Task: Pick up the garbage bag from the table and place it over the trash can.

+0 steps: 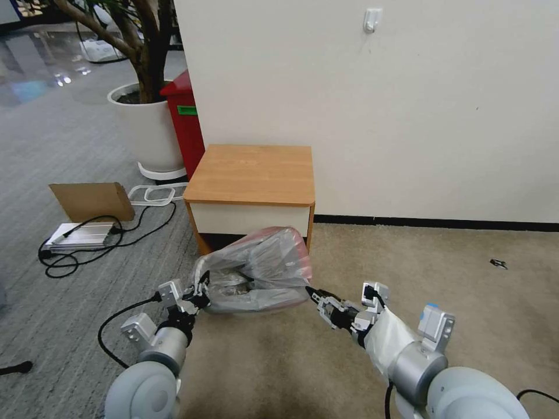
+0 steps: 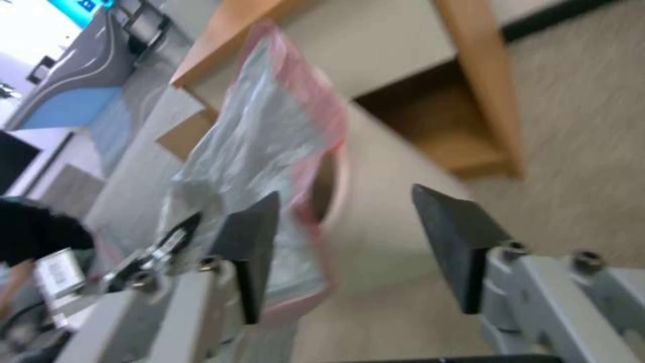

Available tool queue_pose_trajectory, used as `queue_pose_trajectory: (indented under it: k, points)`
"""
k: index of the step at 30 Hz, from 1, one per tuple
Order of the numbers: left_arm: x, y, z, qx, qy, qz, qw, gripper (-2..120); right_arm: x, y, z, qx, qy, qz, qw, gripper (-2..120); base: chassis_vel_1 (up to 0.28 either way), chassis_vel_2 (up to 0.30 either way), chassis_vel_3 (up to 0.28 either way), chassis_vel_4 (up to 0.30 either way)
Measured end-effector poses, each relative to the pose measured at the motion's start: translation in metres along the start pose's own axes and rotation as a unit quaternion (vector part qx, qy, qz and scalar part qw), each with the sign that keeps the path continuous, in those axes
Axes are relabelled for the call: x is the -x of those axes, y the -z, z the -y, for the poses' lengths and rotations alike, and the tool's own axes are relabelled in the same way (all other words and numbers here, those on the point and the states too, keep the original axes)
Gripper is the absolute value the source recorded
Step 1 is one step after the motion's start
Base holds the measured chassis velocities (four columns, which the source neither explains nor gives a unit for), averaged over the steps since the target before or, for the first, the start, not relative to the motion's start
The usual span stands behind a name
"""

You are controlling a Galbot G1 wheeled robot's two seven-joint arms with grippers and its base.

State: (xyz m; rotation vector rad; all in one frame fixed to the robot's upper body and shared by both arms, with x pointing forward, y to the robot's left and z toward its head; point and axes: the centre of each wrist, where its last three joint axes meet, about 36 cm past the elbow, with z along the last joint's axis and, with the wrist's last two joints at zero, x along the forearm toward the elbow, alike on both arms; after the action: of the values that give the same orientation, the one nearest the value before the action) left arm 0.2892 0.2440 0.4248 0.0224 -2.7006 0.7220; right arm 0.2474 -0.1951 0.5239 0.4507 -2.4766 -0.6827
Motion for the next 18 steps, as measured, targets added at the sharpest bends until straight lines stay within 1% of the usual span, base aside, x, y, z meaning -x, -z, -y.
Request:
queue_pose_trajectory:
  k: [1,3,4,5,6,8,9,10,12,13,14,18]
  points:
    - [0.000,0.000,0.000,0.000,0.000,0.000,1.0000,7,0.000,0.000,0.000,0.000,0.000,0.000,1.000,57,0.000,0.000,0.000,0.000]
    - [-0.001,0.003,0.001,-0.007,-0.001,0.000,1.0000,7,0.000,0.001,0.000,-0.007,-0.003,0.020,1.000,68,0.000,0.000,0.000,0.000]
    - [-0.002,0.004,0.001,-0.010,-0.002,0.000,1.0000,7,0.001,0.002,0.000,-0.005,-0.003,0.029,1.000,71,0.000,0.000,0.000,0.000]
    - [-0.002,0.004,0.001,-0.010,-0.002,0.000,1.0000,7,0.001,0.002,0.000,-0.005,-0.003,0.029,1.000,71,0.000,0.000,0.000,0.000]
    - [-0.004,0.007,0.002,-0.015,-0.005,-0.001,0.9999,7,0.003,0.006,-0.002,0.005,0.006,0.056,0.998,78,0.000,0.000,0.000,0.000]
    - [-0.007,0.009,0.003,-0.020,-0.008,-0.005,0.9998,7,0.005,0.009,-0.005,0.010,0.019,0.087,0.996,84,0.000,0.000,0.000,0.000]
    - [-0.009,0.011,0.005,-0.023,-0.011,-0.008,0.9996,7,0.013,0.007,-0.005,0.012,0.029,0.123,0.992,91,0.000,0.000,0.000,0.000]
    - [-0.009,0.011,0.005,-0.023,-0.011,-0.008,0.9996,7,0.013,0.007,-0.005,0.012,0.029,0.123,0.992,91,0.000,0.000,0.000,0.000]
    - [-0.012,0.013,0.006,-0.025,-0.013,-0.011,0.9995,7,0.026,-0.001,-0.004,0.013,0.035,0.154,0.987,97,0.000,0.000,0.000,0.000]
    - [-0.013,0.012,0.007,-0.025,-0.014,-0.013,0.9995,7,0.035,-0.008,-0.004,0.015,0.041,0.174,0.984,99,0.000,0.000,0.000,0.000]
    - [-0.013,0.012,0.007,-0.025,-0.014,-0.013,0.9995,7,0.035,-0.008,-0.004,0.015,0.041,0.174,0.984,99,0.000,0.000,0.000,0.000]
    - [-0.018,0.012,0.011,-0.026,-0.021,-0.018,0.9993,7,0.058,-0.031,-0.009,0.028,0.046,0.207,0.977,100,0.000,0.000,0.000,0.000]
